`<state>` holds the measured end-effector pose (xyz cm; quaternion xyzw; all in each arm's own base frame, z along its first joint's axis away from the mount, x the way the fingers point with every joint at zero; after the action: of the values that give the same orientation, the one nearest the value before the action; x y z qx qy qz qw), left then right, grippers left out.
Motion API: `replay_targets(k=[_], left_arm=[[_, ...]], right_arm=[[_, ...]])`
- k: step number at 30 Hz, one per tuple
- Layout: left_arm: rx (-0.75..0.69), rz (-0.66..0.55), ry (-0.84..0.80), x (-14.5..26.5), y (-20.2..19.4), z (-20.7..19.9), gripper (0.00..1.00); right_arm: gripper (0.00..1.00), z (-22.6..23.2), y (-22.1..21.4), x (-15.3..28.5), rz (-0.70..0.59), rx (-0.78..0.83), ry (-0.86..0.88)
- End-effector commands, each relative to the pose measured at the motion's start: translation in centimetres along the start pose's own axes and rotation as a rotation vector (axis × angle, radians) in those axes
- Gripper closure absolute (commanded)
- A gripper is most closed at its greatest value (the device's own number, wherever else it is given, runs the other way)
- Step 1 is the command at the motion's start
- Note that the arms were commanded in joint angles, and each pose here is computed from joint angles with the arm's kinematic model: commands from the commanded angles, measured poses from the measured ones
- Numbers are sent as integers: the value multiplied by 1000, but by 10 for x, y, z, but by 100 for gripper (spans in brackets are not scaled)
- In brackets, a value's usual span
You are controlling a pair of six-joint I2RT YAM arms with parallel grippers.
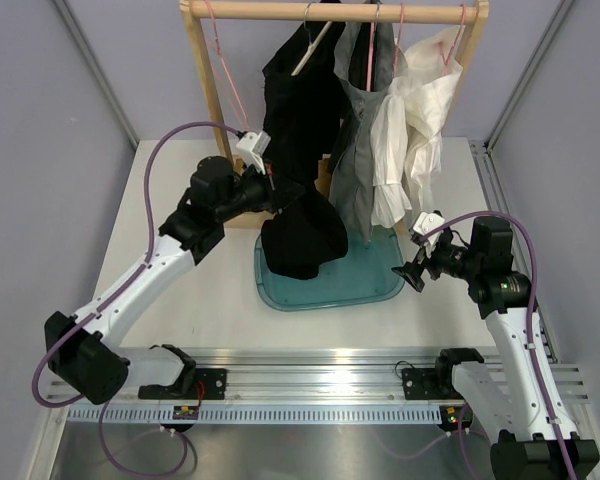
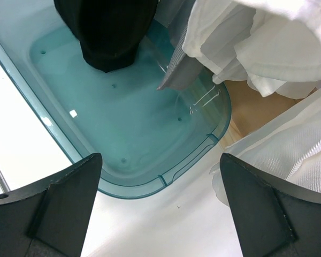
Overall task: Remove the skirt from the hanger
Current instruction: Place the skirt in the bin.
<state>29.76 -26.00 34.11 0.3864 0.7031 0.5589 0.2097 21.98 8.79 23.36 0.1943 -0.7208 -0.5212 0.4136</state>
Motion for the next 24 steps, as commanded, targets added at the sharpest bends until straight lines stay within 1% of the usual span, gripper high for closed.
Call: replay_targets(k=[1,3,4,5,6,7,8,9,10,11,12,15,16,18,19,20,21,23,24], left_arm=[[-3,39,-67,3,-34,-5,100],[-9,56,-79,10,-45,-6,100],[-2,88,-73,12,-61,-3,99],[5,101,-70,14,-68,-2,98],[8,109,-67,16,-74,-1,95],[27,141,-54,17,-90,3,92],[39,153,-27,17,-98,8,86],[45,161,-21,18,-104,9,69],[49,157,-2,17,-111,13,57],[49,154,6,17,-112,15,47],[31,145,2,18,-110,14,35],[-22,107,-10,23,-96,10,25],[-65,81,-5,29,-85,9,23],[-151,32,-5,36,-63,5,18],[-183,6,-18,40,-53,1,17],[-224,-26,-28,49,-36,-6,15],[-271,-21,-30,54,-33,-7,14],[-312,-45,-32,63,-15,-14,12],[-338,-64,-33,70,2,-20,12]], right_arm=[[1,-6,0,0,5,21,-22],[1,-6,-1,0,5,23,-20],[1,-6,0,0,4,23,-18],[1,-5,0,0,4,23,-18],[0,-6,0,0,4,21,-18],[0,-6,0,0,5,22,-18],[0,-6,-1,0,5,22,-18],[0,-6,-1,0,7,21,-20],[1,-7,-2,0,9,19,-22],[1,-7,-2,-1,9,20,-20],[1,-7,-3,-1,13,15,-18],[0,-7,-3,-2,13,12,-18],[0,-7,-3,-2,13,14,-18],[1,-6,-3,-1,13,14,-16],[1,-6,-3,-1,13,14,-16],[1,-7,-3,-1,12,15,-18],[1,-6,-2,-1,12,15,-17],[1,-6,-3,-1,13,13,-16],[1,-7,-3,-2,13,14,-16]])
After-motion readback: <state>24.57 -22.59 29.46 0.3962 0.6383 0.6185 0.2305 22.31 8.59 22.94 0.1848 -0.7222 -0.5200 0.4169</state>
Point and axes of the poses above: each gripper's point midway between its finger pads, its own x axis back along the fingers, its own z axis along the line the jaws close on, y = z × x, the point moved 3 cm from there along x, back along the fingers, and after that the axes turned 10 degrees about -x, right-handed, at the moved point
